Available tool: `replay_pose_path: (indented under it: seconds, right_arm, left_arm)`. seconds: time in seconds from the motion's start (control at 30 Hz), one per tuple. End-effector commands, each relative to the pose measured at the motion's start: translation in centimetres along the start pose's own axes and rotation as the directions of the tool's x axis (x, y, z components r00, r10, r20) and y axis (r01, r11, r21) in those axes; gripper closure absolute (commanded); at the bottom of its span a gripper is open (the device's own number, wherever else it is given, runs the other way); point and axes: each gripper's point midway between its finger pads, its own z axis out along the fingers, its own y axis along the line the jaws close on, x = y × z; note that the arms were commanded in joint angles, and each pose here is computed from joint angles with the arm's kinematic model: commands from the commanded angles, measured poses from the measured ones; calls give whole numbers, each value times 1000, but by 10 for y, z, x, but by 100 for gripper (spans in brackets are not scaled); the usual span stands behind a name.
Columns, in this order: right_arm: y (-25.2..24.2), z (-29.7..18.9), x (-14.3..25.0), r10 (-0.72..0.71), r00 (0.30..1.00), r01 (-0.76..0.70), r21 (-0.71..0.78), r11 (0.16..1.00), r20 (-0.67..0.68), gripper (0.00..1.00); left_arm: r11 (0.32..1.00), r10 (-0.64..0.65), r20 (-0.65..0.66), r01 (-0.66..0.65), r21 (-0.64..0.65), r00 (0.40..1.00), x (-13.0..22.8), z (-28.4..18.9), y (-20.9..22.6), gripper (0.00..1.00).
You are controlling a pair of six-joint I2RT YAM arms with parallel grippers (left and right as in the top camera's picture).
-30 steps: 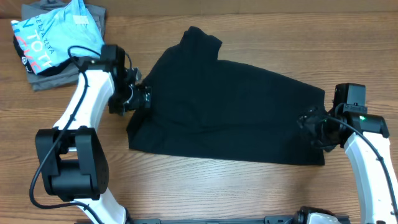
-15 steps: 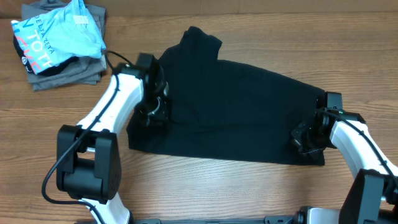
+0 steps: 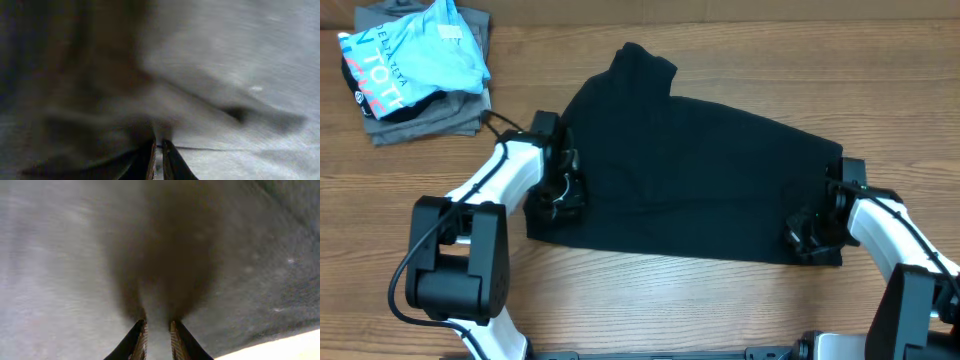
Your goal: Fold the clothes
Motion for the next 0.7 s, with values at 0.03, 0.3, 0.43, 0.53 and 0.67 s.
replay_pose_path:
  seconds: [0.03,0.3,0.43,0.53,0.67]
  right_arm:
    - [-10,6,4,74,997,-74,16,997,-18,82]
    - [-29,3,-9,162,987,-163,59,985,20,94]
    - [-40,2,-13,177,983,-181,102,978,46,96]
    - [-42,0,-13,202,978,-205,107,973,45,96]
    - [-48,-11,-17,240,968,-248,128,960,75,96]
  left_arm:
    - [982,-158,6,158,-103,987,1,2,38,85]
    - [935,-319,-14,313,-169,948,12,-7,80,81]
    - [924,-351,-42,338,-181,935,20,-9,85,83]
    - [906,-393,-69,374,-199,917,30,-10,85,86]
    - [899,-413,-107,386,-205,905,41,-14,82,90]
